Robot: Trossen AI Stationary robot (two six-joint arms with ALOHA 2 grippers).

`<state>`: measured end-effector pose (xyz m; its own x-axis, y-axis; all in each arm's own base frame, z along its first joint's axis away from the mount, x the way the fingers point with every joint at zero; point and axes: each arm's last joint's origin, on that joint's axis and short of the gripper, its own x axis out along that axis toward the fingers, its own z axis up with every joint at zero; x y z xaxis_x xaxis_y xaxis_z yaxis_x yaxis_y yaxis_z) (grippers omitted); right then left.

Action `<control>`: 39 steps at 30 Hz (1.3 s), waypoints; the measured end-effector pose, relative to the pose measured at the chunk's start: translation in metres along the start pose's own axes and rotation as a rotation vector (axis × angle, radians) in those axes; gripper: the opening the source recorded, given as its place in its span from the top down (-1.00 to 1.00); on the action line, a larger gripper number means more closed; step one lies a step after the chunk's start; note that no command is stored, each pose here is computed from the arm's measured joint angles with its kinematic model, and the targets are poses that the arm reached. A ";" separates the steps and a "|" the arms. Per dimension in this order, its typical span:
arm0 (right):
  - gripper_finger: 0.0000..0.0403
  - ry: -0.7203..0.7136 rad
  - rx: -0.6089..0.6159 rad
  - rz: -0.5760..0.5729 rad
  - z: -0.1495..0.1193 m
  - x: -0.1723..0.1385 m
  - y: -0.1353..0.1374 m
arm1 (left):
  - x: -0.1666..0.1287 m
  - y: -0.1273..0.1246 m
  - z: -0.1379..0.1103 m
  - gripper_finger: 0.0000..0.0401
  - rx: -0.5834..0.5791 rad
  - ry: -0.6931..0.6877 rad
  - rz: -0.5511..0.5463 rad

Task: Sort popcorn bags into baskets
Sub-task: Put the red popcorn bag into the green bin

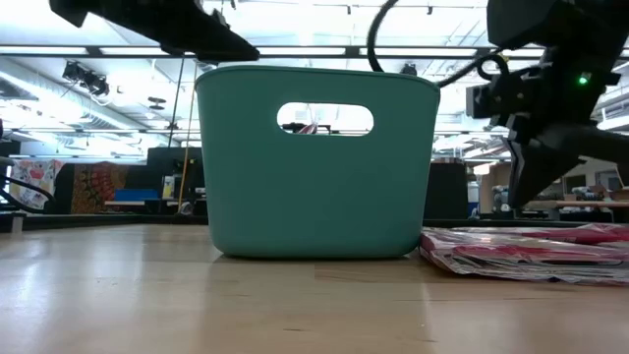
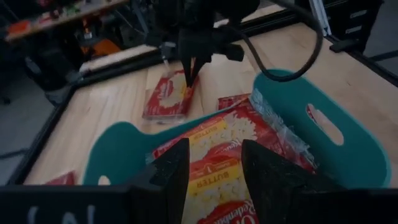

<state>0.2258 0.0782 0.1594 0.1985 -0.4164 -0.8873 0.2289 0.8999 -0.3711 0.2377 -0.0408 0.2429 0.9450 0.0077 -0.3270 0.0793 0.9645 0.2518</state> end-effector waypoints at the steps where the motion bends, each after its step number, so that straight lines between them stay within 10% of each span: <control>1: 0.99 -0.003 0.010 0.001 0.001 -0.001 0.000 | 0.004 0.001 0.001 0.25 -0.013 0.010 0.005; 32: 0.99 -0.018 0.061 0.011 0.028 -0.045 -0.004 | 0.054 0.006 0.009 0.10 0.000 0.152 0.023; 39: 0.63 0.009 0.157 0.024 0.013 -0.021 0.000 | 0.053 0.003 0.010 0.10 0.004 0.146 0.014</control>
<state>0.2336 0.0854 0.1814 0.1978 -0.3929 -0.8980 0.3708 0.8781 -0.3025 0.2914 -0.0399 0.2357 0.8898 0.0595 -0.4525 0.0683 0.9629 0.2610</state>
